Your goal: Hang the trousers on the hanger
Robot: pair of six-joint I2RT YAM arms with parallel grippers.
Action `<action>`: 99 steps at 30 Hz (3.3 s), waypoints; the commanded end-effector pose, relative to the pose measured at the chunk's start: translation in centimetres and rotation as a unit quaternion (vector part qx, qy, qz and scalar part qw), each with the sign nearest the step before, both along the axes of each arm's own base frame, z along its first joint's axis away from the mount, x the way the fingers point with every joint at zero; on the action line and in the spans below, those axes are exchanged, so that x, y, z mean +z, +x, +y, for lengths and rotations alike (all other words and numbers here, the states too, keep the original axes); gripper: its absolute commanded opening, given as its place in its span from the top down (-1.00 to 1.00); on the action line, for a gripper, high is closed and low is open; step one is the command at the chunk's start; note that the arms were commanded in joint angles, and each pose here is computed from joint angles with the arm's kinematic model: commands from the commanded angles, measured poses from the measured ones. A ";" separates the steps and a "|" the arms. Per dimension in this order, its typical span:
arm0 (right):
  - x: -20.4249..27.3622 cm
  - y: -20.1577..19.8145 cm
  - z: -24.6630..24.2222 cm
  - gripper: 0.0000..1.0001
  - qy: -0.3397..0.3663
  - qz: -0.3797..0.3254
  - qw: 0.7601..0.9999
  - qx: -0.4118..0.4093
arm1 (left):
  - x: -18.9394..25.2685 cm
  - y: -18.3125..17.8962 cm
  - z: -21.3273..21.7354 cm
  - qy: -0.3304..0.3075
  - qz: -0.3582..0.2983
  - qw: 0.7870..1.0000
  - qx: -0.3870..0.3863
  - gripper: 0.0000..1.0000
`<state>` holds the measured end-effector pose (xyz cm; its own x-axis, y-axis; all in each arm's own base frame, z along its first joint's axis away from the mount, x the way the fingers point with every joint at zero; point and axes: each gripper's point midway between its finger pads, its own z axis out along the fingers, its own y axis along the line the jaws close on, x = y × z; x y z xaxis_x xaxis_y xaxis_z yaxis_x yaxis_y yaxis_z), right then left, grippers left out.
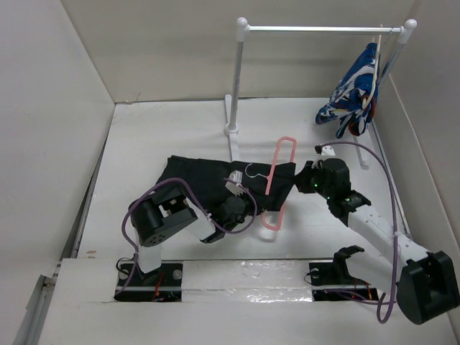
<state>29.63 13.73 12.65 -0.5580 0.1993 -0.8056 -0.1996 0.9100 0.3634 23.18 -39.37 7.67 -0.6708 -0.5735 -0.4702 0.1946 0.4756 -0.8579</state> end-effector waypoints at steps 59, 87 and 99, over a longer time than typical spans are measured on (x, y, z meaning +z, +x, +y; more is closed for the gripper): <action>10.1 0.8 -16.0 1.00 0.057 -0.091 0.987 -0.124 | -5.1 4.6 13.9 0.332 0.001 0.920 0.209 1.00; 12.9 1.3 -18.1 1.00 0.060 -0.123 0.975 -0.176 | -10.4 3.8 11.3 0.421 0.033 0.894 0.154 1.00; 2.8 1.0 -19.2 1.00 0.069 -0.051 0.973 -0.213 | -2.2 4.3 11.2 0.347 -0.026 0.917 0.196 1.00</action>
